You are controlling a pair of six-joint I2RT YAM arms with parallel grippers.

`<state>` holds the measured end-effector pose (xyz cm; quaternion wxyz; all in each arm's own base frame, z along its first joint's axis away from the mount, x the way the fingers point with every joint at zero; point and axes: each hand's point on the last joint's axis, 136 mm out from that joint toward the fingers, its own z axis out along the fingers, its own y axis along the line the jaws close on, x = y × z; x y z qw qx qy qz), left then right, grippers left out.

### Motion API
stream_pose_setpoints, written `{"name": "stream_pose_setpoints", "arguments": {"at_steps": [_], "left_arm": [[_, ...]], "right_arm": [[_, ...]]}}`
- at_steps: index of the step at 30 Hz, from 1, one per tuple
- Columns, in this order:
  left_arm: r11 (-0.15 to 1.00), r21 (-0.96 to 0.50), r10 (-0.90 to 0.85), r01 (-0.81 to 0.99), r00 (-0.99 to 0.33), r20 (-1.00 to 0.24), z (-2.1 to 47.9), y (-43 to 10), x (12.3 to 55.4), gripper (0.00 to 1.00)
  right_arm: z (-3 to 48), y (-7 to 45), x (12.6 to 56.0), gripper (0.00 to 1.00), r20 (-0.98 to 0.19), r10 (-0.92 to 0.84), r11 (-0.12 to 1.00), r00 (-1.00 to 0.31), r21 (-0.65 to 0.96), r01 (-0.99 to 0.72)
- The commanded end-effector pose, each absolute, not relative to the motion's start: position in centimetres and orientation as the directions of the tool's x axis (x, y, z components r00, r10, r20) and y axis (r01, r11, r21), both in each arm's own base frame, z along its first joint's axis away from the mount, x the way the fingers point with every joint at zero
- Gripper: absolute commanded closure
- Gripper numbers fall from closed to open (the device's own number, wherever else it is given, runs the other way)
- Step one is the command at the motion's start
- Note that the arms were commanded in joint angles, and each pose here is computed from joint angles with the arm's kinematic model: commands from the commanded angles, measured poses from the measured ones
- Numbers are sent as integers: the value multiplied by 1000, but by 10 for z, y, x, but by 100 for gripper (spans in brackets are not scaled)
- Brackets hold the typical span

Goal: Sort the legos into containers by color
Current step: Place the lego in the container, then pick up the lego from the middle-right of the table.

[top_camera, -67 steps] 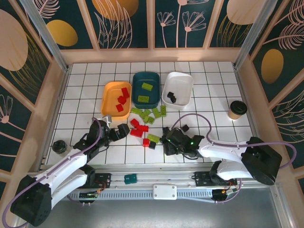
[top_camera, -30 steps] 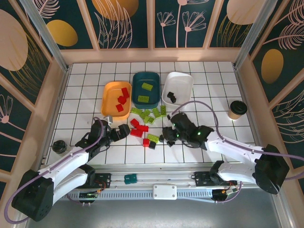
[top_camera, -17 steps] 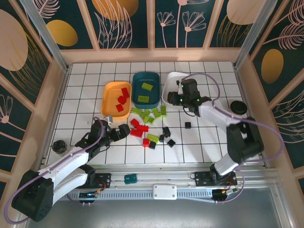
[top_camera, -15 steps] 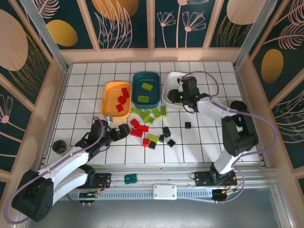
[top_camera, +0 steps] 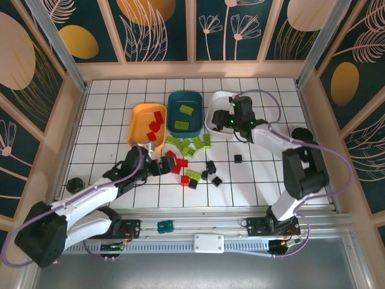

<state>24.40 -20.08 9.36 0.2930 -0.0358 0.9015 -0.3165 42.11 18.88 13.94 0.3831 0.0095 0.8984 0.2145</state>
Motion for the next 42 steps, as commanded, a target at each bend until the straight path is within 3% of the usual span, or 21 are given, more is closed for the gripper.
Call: {"name": "stream_pose_setpoints", "arguments": {"at_steps": [1, 8, 18, 30, 42], "left_arm": [[799, -551, -169, 241, -789, -591, 118, -239, 257, 1], [794, -405, 51, 453, -714, -699, 130, -346, 274, 10], [752, -271, 244, 601, -636, -732, 81, -458, 284, 19], [730, -217, 301, 647, -591, -749, 47, -503, 291, 15], [758, -101, 375, 644, -556, -742, 8, -514, 292, 35]], "right_arm": [[170, 156, 402, 34, -757, 289, 918, -586, 393, -56], [191, 85, 346, 34, -801, 419, 903, -428, 417, 105], [223, 40, 307, 33, -828, 475, 880, -298, 441, 177], [238, 35, 298, 32, -832, 481, 877, -277, 453, 163], [256, 33, 296, 32, -838, 490, 871, -239, 468, 148]]}}
